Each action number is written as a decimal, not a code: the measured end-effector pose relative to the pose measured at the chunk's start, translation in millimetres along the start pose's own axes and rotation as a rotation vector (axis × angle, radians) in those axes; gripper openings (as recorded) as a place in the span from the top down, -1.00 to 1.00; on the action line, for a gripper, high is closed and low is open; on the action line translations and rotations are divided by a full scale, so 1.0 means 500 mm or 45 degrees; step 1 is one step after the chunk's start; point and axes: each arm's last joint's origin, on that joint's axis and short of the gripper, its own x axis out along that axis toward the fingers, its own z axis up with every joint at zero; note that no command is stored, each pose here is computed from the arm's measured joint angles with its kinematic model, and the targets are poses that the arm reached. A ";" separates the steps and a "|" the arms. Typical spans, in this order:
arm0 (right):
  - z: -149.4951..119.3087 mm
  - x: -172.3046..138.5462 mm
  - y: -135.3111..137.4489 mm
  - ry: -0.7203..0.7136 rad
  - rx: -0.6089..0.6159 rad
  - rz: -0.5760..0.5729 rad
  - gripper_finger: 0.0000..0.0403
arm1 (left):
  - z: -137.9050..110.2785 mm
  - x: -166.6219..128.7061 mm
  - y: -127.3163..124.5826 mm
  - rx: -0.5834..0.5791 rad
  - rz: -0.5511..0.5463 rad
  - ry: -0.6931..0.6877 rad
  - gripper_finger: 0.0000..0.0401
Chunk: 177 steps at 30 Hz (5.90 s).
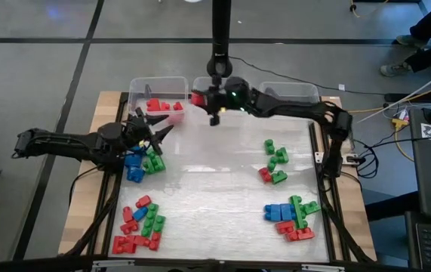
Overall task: Sort blocks
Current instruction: Put the red game piece into the left transparent bin
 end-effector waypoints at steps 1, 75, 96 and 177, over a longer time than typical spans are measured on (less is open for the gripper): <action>-0.003 0.015 -0.009 -0.002 0.001 -0.012 0.16 | 0.000 0.000 0.000 0.001 -0.001 0.003 0.01; -0.036 -0.313 0.361 1.336 0.406 0.903 -0.54 | -0.012 0.006 -0.004 -0.010 -0.007 0.054 0.01; -0.105 -0.314 0.410 1.444 0.801 0.719 -0.54 | -0.012 0.006 -0.004 -0.008 -0.007 0.053 0.01; -0.039 -0.193 0.375 0.806 0.131 0.575 0.29 | -0.012 0.006 -0.005 -0.017 -0.006 0.058 0.01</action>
